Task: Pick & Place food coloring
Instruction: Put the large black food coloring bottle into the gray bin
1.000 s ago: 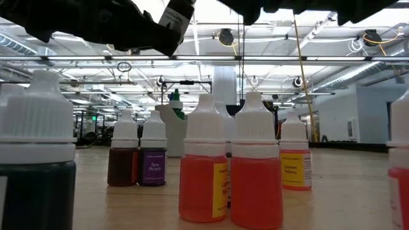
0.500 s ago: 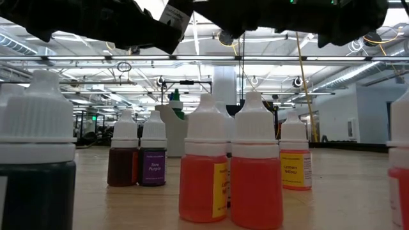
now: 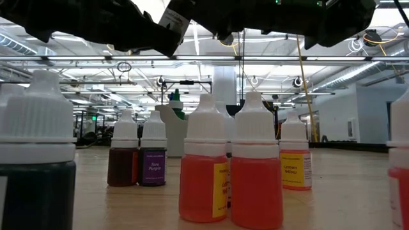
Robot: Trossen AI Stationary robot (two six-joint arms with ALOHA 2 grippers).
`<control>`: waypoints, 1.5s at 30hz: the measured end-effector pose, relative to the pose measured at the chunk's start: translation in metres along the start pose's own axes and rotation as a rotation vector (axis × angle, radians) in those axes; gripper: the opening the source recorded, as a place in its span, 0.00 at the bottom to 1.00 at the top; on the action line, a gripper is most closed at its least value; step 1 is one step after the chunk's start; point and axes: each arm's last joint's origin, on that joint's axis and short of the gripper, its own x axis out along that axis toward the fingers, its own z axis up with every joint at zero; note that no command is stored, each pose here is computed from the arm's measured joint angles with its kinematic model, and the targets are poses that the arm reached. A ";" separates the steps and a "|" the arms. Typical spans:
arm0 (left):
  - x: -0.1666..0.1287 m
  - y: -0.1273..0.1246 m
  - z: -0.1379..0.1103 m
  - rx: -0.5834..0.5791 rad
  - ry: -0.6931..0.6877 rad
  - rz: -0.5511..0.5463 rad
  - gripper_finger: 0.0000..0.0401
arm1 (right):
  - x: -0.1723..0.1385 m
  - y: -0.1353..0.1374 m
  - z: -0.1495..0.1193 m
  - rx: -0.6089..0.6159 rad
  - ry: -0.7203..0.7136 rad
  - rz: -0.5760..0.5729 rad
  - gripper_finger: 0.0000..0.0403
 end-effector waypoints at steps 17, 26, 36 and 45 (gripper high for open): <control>0.000 0.000 -0.001 -0.047 0.009 0.005 0.34 | 0.000 0.000 0.000 -0.011 -0.004 0.037 0.28; 0.000 0.001 -0.006 -0.037 0.078 0.072 0.71 | -0.014 -0.011 0.017 -0.009 0.190 0.004 0.28; -0.002 0.003 -0.015 -0.015 0.193 0.204 0.91 | -0.027 -0.018 0.026 -0.026 0.333 -0.158 0.29; -0.005 0.008 -0.019 0.025 0.287 0.420 0.86 | -0.031 -0.038 0.016 0.065 0.423 -0.381 0.28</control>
